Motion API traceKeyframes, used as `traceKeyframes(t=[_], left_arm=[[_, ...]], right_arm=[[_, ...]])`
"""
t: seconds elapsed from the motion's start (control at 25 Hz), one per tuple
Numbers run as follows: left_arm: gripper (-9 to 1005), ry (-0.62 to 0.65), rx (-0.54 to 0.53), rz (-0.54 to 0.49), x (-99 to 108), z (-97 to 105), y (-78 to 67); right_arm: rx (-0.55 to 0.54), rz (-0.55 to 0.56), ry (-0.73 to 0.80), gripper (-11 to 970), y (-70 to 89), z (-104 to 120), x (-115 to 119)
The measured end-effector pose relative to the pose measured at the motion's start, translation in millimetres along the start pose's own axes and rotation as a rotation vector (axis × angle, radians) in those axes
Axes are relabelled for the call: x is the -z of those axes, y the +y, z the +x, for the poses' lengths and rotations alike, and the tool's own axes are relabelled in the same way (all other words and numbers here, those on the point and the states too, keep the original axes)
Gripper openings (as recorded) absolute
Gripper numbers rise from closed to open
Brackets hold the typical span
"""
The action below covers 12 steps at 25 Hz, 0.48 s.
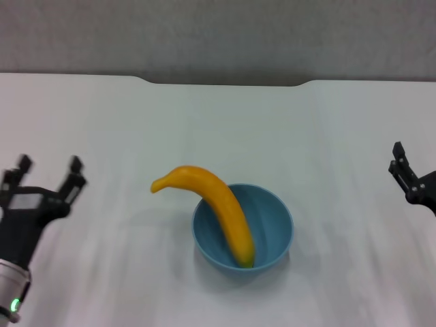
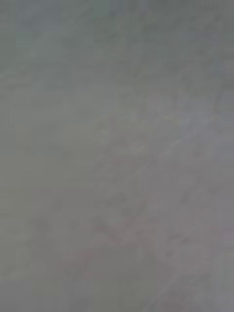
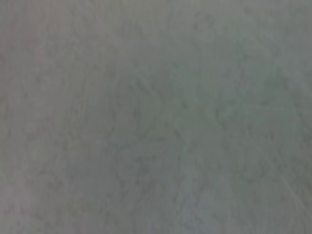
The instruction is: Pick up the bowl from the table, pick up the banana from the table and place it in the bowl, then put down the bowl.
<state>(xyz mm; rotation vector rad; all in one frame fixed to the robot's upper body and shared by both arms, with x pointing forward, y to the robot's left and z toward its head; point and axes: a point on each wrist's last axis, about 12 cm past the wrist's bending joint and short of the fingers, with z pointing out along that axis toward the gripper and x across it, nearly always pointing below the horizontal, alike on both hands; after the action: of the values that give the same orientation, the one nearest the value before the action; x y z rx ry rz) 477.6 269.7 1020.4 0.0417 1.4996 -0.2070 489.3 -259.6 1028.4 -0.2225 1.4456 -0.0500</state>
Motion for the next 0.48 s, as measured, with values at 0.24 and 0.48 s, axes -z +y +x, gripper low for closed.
traceKeyframes(t=[0.24, 0.48], left_arm=[[907, 0.060, -0.047, 0.085, -8.0, 8.0, -5.1], [907, 0.084, -0.067, 0.078, -6.7, 12.6, -4.2]], right_arm=[[0.017, -0.054, 0.007, 880, 3.0, 3.6, -0.9], [0.021, -0.078, 0.022, 879, 6.1, 7.7, 0.3]])
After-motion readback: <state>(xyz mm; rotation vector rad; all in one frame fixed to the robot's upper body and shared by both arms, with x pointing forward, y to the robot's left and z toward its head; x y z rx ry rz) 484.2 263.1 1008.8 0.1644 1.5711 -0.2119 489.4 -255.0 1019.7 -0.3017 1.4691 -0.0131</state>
